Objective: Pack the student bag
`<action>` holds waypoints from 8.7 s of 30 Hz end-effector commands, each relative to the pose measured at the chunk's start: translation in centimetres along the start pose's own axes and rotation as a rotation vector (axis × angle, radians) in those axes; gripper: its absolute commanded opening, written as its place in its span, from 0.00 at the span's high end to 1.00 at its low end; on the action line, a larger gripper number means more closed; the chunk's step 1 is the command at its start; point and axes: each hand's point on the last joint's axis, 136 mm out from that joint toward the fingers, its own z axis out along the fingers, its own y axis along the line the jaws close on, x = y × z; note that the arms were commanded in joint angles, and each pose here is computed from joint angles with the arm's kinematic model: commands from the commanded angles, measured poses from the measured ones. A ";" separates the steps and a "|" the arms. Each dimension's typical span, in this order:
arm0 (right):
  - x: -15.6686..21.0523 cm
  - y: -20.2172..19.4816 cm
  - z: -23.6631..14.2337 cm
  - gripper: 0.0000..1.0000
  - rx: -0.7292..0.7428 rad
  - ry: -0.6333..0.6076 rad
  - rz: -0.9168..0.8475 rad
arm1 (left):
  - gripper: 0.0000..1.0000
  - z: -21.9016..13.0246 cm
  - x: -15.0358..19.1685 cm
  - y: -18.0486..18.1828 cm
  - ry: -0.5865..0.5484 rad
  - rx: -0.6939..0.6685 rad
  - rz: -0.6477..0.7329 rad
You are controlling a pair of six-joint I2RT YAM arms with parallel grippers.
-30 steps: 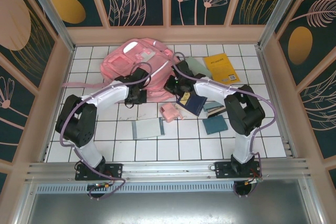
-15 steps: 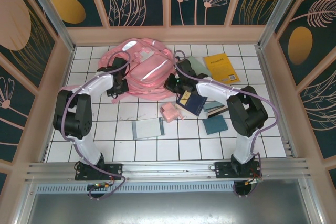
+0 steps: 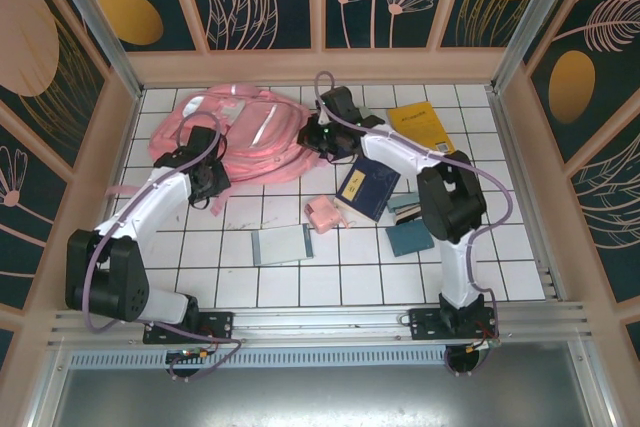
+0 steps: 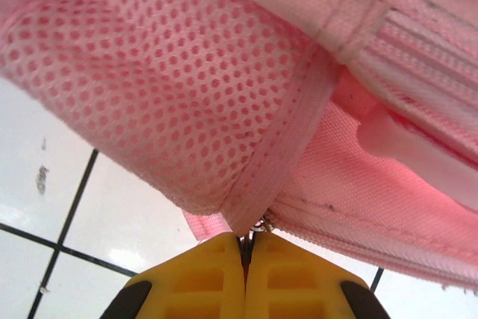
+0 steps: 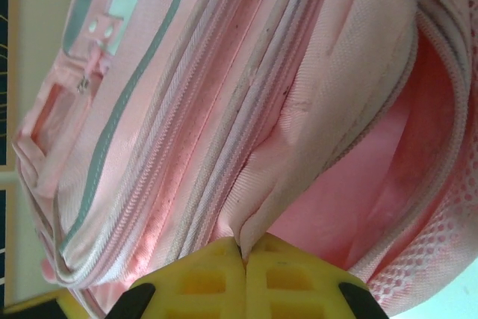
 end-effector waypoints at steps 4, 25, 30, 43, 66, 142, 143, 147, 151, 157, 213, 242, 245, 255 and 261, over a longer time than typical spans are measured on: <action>-1.7 -1.4 2.2 1.00 0.022 -0.009 -0.036 | 1.00 0.7 2.9 1.5 0.079 -0.005 -0.050; 3.9 -11.5 -12.6 0.39 0.307 -0.246 0.135 | 0.47 -4.9 1.5 -16.9 -0.016 0.635 0.075; 6.9 -15.0 -13.8 0.43 0.322 -0.238 0.243 | 0.48 -4.7 3.5 -23.6 0.017 0.699 0.207; 11.2 -20.3 -13.1 0.45 0.430 -0.187 0.398 | 0.52 0.6 9.5 -31.4 0.160 0.684 0.429; 10.3 -22.8 -13.2 0.35 0.613 -0.174 0.368 | 0.79 9.4 13.0 -26.3 0.223 0.376 0.428; 4.3 -10.4 -8.5 0.38 -0.265 -0.256 0.365 | 0.66 9.3 11.3 -28.3 0.325 0.618 0.402; 4.1 -10.5 -8.7 0.41 -0.249 -0.270 0.364 | 0.66 9.1 11.1 -28.4 0.320 0.619 0.402; 4.0 -12.6 -9.2 0.62 -0.088 -0.297 0.362 | 0.65 7.9 9.7 -28.8 0.276 0.613 0.407; 4.2 -13.9 -10.0 0.93 0.007 -0.302 0.347 | 0.64 5.6 7.3 -29.1 0.206 0.599 0.404; 4.8 -13.4 -11.4 1.00 0.021 -0.303 0.329 | 0.63 1.4 2.0 -28.4 0.045 0.539 0.395; 1.0 4.5 -6.7 1.00 -0.369 -0.199 -0.005 | 1.00 -11.3 -15.7 -17.9 -0.454 0.243 0.277; 5.4 12.7 15.7 1.00 -0.613 0.120 0.096 | 1.00 -15.0 -16.2 -19.3 -0.423 0.441 0.202; 6.5 12.0 17.3 1.00 -0.562 0.148 0.105 | 1.00 -14.8 -16.1 -19.1 -0.421 0.432 0.203; 5.1 11.2 15.1 0.37 -0.519 0.115 0.084 | 1.00 -13.9 -16.7 -17.5 -0.445 0.340 0.214; 3.3 10.4 11.1 0.26 -0.504 0.055 0.082 | 1.00 -13.5 -17.0 -15.4 -0.461 0.275 0.189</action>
